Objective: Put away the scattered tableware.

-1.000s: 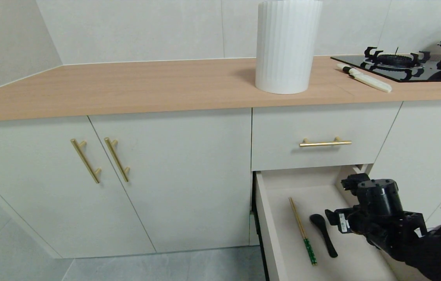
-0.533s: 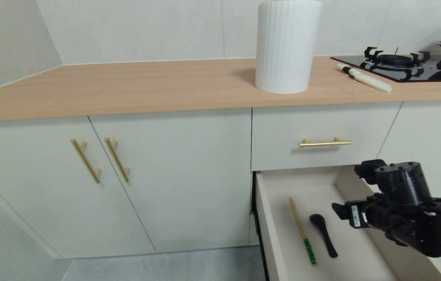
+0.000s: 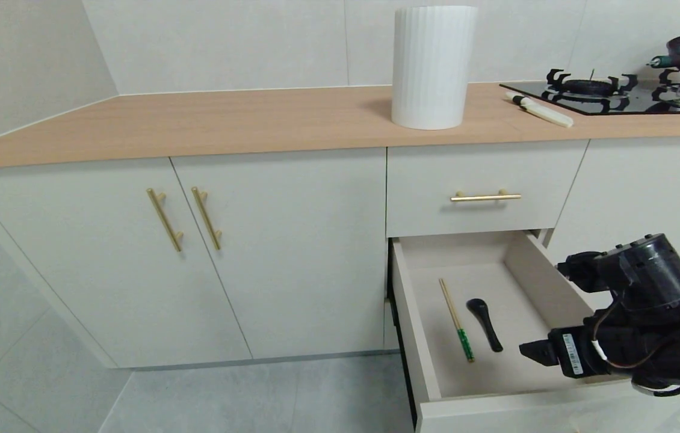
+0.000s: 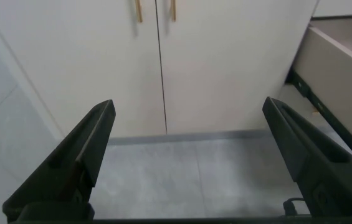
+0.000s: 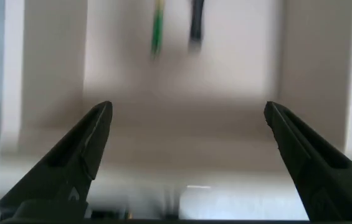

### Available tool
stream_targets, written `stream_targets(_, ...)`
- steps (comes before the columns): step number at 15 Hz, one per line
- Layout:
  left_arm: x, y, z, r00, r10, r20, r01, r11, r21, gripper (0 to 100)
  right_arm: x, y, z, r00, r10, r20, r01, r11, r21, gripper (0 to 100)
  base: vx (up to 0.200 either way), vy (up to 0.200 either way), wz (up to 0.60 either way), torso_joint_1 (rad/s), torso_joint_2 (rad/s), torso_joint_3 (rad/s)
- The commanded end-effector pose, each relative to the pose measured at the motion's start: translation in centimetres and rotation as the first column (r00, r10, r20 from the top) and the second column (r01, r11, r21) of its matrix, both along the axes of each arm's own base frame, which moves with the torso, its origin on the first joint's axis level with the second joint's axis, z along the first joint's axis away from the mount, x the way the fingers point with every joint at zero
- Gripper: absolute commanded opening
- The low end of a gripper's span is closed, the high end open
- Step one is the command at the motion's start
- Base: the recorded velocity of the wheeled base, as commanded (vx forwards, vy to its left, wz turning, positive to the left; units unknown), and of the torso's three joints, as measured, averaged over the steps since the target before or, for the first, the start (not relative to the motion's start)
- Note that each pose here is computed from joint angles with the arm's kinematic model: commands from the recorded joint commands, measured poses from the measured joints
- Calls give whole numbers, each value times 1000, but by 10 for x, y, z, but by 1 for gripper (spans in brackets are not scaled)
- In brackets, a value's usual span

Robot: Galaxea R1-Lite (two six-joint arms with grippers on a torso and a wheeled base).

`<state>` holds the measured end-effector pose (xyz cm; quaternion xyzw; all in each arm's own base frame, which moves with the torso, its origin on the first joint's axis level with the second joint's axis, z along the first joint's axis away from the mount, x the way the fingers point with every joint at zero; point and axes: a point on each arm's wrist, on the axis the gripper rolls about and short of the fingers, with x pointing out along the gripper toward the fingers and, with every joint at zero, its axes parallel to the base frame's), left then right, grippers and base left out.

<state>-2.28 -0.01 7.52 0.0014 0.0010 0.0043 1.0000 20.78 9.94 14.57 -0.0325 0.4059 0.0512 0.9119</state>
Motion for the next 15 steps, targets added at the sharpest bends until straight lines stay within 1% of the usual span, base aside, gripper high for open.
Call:
stream_targets(1,0,0,0,1000,1,-1,-1,1000,0,100,-2,0,16,1000,8,-8,-8,1000,18,100,0,0,0,0,0,0)
stream_targets(3,0,0,0,1000,1,0,-1,1000,0,100,-7,1,19,996,39,-85,-37,999,32,100,0,0,0,0,0,0)
stream_targets(4,0,0,0,1000,1,-1,-1,1000,0,100,-8,2,20,987,58,-147,-52,998,45,100,0,0,0,0,0,0)
stream_targets(5,0,0,0,1000,1,-1,-1,1000,0,100,-6,5,15,975,66,-213,-60,998,34,100,0,0,0,0,0,0)
stream_targets(6,0,0,0,1000,1,-1,-1,1000,0,100,-5,5,13,971,64,-231,-60,998,25,100,0,0,0,0,0,0)
stream_targets(7,0,0,0,1000,1,-1,-1,1000,0,100,1,9,0,954,58,-295,-61,998,-3,100,0,0,0,0,0,0)
stream_targets(8,0,0,0,1000,1,-1,-1,1000,0,100,2,11,-5,947,58,-317,-66,998,-15,100,0,0,0,0,0,0)
stream_targets(10,0,0,0,1000,1,-1,-1,1000,0,100,9,20,-25,919,36,-393,-56,998,-41,100,0,0,0,0,0,0)
stream_targets(13,0,0,0,1000,1,0,-1,1000,0,100,18,29,-32,897,-9,-442,-15,999,-52,100,0,0,0,0,0,0)
stream_targets(15,0,0,0,1000,1,-1,-1,1000,0,100,20,30,-35,896,-24,-443,-1,998,-56,100,0,0,0,0,0,0)
